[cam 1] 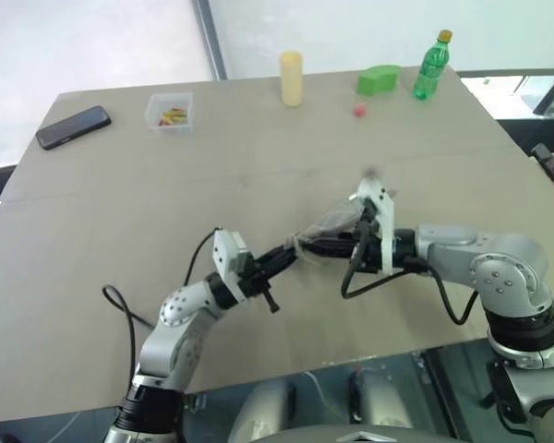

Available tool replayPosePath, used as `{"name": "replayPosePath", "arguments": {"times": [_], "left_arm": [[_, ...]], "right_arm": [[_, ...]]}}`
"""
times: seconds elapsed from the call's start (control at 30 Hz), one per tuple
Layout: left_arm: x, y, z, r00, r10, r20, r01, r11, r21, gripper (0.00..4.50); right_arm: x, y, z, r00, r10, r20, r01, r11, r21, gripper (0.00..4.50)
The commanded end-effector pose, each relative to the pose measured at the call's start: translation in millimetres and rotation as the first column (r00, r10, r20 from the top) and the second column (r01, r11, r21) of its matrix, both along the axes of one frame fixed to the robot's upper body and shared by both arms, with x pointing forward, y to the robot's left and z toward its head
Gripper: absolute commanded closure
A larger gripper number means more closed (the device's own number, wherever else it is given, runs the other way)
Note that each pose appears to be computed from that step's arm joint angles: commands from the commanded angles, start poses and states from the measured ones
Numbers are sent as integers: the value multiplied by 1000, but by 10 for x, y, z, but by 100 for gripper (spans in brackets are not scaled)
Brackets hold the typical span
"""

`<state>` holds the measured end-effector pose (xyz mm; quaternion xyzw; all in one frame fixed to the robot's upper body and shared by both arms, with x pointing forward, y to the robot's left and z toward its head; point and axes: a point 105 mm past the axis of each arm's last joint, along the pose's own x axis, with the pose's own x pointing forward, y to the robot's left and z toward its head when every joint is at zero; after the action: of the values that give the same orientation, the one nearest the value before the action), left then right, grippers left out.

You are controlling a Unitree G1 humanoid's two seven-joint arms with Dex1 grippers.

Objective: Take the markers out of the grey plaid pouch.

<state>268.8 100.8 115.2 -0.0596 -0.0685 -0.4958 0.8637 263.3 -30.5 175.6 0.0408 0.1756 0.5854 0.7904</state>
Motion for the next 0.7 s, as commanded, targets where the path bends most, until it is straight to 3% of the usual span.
{"name": "replayPosePath", "arguments": {"times": [0.03, 0.17, 0.37, 0.7], "left_arm": [[-21, 67, 21, 999, 1, 38, -1, 1000, 2, 450], [-5, 131, -27, 999, 5, 37, -5, 1000, 4, 450], [3, 323, -134, 999, 30, 38, -31, 1000, 6, 450], [-75, 467, -143, 1000, 2, 25, -2, 1000, -13, 450]], "right_arm": [[-33, -56, 82, 1000, 0, 30, 1, 1000, -7, 447], [-3, -177, 59, 998, -35, 51, 38, 997, -60, 447], [246, -687, 65, 961, -228, 157, 255, 948, -187, 447], [582, -1567, 164, 806, -448, 387, 578, 736, -352, 447]]}}
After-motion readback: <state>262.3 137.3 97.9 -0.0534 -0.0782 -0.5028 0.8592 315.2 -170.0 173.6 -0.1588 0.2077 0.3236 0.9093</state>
